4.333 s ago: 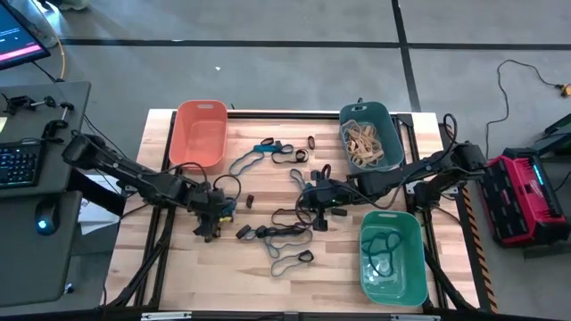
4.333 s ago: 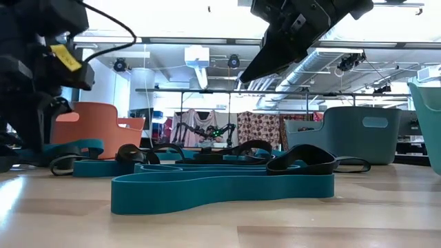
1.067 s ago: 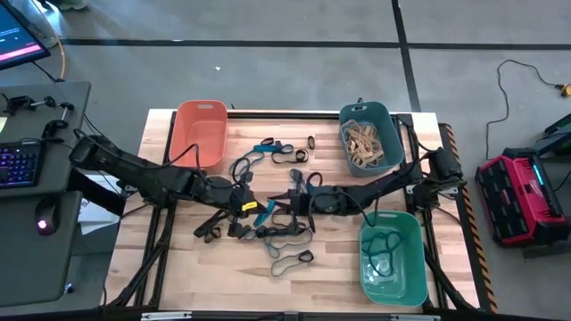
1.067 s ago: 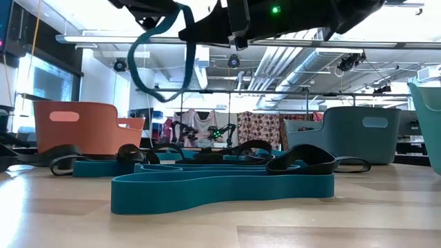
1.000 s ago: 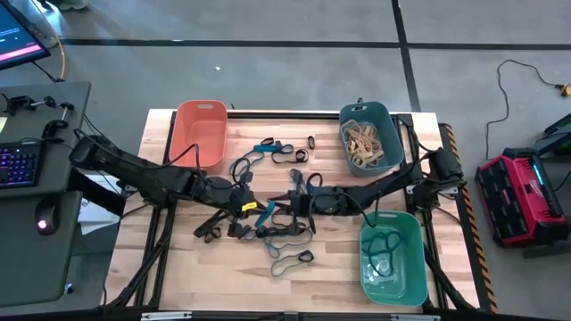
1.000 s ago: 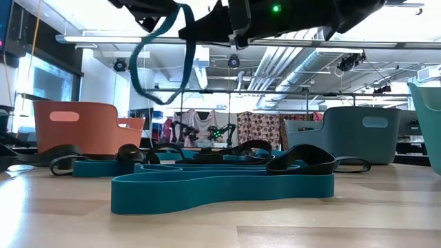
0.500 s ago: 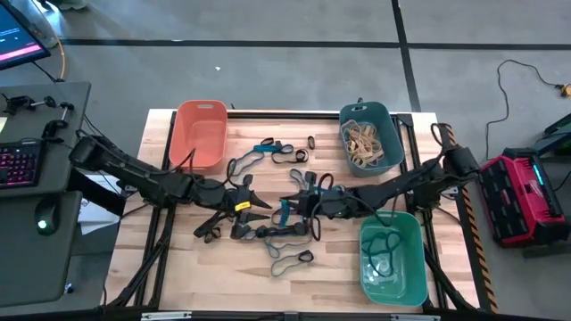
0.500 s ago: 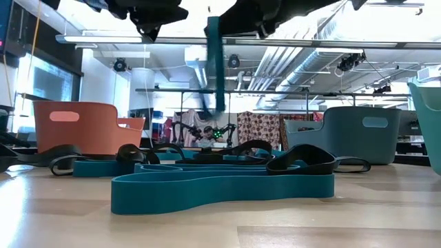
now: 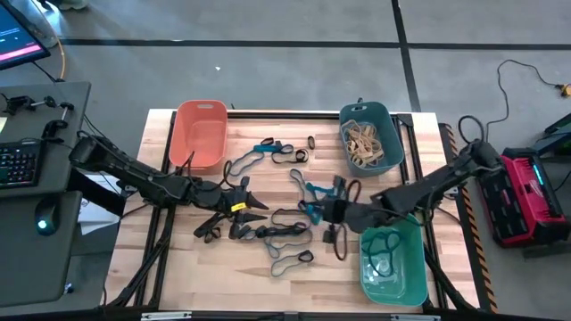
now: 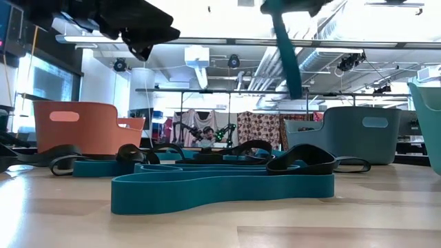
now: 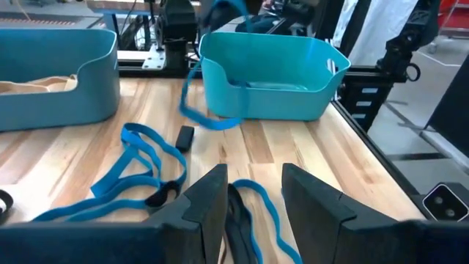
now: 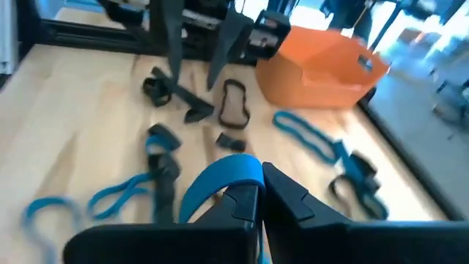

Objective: Sort rubber bands into baskets
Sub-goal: Put the blue rubber band into the green bin

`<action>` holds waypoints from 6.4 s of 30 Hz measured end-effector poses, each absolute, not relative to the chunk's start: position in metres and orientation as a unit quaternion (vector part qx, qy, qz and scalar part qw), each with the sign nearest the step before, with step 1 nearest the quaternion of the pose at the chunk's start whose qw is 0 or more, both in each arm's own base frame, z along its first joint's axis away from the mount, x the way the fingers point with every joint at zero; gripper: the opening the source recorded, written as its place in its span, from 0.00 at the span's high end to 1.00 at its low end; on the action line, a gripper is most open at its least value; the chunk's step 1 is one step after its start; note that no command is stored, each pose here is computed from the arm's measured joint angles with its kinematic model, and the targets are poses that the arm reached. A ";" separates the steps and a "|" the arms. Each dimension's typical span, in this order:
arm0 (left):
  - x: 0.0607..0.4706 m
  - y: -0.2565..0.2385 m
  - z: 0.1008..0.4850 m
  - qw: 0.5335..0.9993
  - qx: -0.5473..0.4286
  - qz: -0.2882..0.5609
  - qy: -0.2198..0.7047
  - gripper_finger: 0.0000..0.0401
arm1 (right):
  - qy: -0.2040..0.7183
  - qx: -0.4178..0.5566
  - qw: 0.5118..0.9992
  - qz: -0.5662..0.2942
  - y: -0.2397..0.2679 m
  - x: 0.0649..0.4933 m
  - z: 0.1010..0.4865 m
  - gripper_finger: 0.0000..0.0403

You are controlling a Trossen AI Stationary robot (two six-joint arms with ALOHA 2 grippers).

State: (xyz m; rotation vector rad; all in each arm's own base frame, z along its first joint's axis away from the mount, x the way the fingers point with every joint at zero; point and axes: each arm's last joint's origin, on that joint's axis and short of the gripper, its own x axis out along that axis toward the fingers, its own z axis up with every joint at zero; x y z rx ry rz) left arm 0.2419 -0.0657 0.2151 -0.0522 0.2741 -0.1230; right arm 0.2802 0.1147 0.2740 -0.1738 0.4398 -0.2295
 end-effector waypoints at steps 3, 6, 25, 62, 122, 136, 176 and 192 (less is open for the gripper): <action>0.241 -0.066 0.214 0.988 -0.026 -0.061 0.138 0.69 | 0.242 -0.048 0.962 -0.112 0.121 0.263 0.276 1.00; 0.241 -0.066 0.214 0.988 -0.031 -0.061 0.138 0.69 | 0.282 -0.016 0.952 -0.120 0.125 0.246 0.277 1.00; 0.240 -0.066 0.211 0.985 -0.032 -0.064 0.157 0.69 | 0.497 0.192 0.830 -0.167 0.160 0.173 0.291 1.00; 0.240 -0.062 0.208 0.984 -0.046 -0.027 0.170 0.69 | 0.639 0.214 0.653 -0.345 0.154 0.130 0.212 0.83; 0.227 -0.031 0.175 0.982 -0.043 -0.039 0.178 0.99 | 0.405 0.083 0.886 -0.208 0.014 0.268 0.183 0.32; 0.227 -0.031 0.175 0.982 -0.043 -0.039 0.178 0.99 | 0.472 0.072 0.853 -0.213 -0.006 0.282 0.141 0.28; 0.227 -0.031 0.175 0.982 -0.043 -0.039 0.179 0.99 | 0.491 0.004 0.831 -0.261 0.116 0.286 0.299 1.00; 0.227 -0.031 0.175 0.982 -0.043 -0.039 0.180 0.99 | 0.586 0.132 0.740 -0.304 0.198 0.193 0.297 1.00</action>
